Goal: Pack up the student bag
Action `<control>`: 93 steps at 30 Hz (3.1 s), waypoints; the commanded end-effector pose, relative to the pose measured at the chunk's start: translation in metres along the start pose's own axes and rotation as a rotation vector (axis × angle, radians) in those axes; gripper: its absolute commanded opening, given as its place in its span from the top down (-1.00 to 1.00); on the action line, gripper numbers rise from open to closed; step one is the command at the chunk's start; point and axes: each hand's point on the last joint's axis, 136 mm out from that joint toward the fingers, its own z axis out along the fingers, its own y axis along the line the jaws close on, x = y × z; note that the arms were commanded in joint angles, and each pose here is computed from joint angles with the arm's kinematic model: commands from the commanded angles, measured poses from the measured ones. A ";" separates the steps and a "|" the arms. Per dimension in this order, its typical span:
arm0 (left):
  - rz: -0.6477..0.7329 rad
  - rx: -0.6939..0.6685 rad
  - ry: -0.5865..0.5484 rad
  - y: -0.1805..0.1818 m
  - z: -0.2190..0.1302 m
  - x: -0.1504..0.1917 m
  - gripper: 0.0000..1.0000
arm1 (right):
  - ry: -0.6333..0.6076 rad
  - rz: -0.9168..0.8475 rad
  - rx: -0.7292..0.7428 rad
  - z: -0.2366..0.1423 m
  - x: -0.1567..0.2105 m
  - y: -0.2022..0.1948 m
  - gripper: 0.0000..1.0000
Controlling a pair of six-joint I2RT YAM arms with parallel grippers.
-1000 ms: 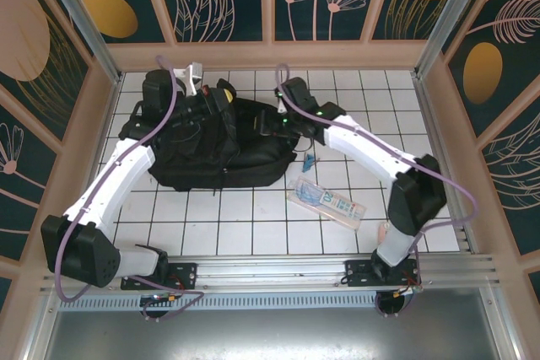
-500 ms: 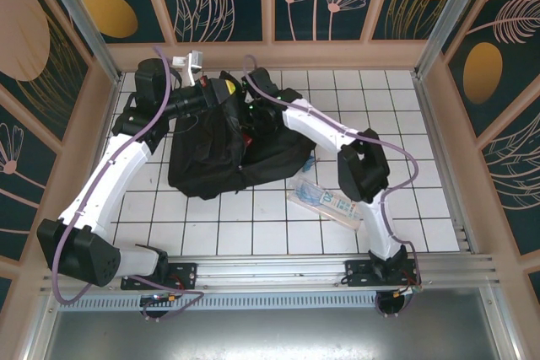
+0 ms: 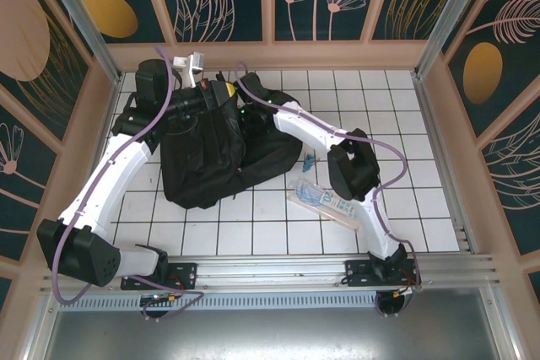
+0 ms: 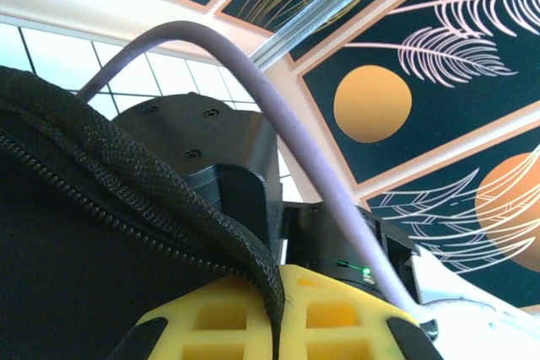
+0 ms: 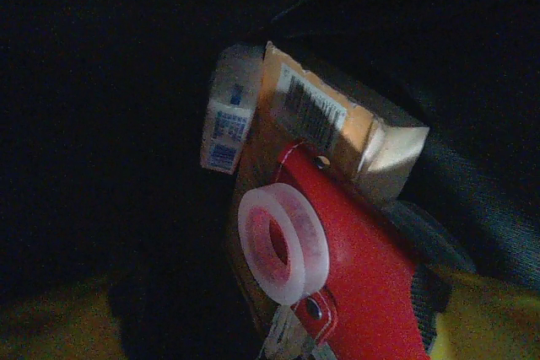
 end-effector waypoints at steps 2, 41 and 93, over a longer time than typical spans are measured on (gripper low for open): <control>0.124 0.045 -0.061 -0.027 -0.010 -0.017 1.00 | -0.117 -0.105 -0.021 -0.056 -0.016 0.030 -0.69; 0.076 -0.397 -0.134 0.055 -0.069 0.025 1.00 | -0.204 0.047 0.501 -0.179 0.068 -0.202 -0.51; 0.127 -0.330 -0.140 0.056 -0.071 0.046 1.00 | -0.164 0.018 0.725 -0.130 0.037 -0.256 0.40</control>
